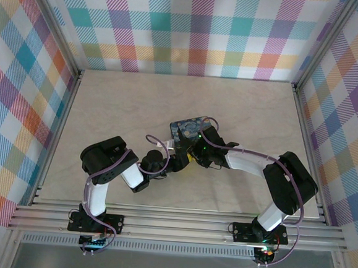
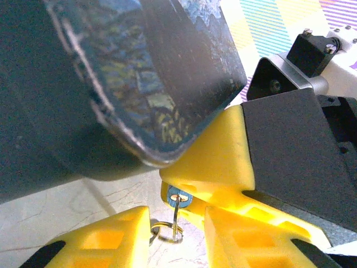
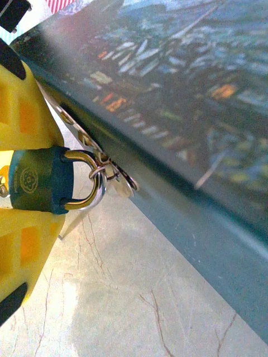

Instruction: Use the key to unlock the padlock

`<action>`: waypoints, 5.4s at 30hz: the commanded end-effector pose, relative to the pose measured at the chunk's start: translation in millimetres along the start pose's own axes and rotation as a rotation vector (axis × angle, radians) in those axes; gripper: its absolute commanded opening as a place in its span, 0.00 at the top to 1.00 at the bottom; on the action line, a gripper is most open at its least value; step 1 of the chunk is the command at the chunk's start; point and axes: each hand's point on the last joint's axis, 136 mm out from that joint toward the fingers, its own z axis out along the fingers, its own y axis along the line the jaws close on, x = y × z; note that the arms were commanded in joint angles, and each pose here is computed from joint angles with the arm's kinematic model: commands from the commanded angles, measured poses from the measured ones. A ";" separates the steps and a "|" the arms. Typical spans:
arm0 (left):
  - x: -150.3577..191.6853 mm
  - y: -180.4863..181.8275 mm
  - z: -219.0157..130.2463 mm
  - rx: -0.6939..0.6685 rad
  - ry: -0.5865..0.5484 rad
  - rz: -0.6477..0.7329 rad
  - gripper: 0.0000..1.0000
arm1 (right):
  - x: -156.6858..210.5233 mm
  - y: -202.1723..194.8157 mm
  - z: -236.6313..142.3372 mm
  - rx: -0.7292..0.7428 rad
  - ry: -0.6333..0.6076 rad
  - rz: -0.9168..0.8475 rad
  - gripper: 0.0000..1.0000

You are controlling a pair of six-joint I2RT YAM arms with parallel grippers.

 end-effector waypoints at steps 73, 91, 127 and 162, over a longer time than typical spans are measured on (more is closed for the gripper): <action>23.3 -28.6 -27.4 -0.236 0.073 0.997 1.00 | 45.6 -5.9 -23.5 0.052 0.172 -0.089 0.76; 22.0 -26.1 -34.3 -0.260 0.067 1.007 0.70 | 42.4 -21.6 -17.6 0.038 0.150 0.008 1.00; -32.1 -45.7 -104.8 -0.383 -0.067 0.875 0.51 | -10.1 2.2 -61.3 0.013 -0.144 -0.036 1.00; -61.5 -50.7 -110.3 -0.519 0.096 0.656 0.29 | -169.9 -115.0 -80.4 0.343 0.138 -0.480 1.00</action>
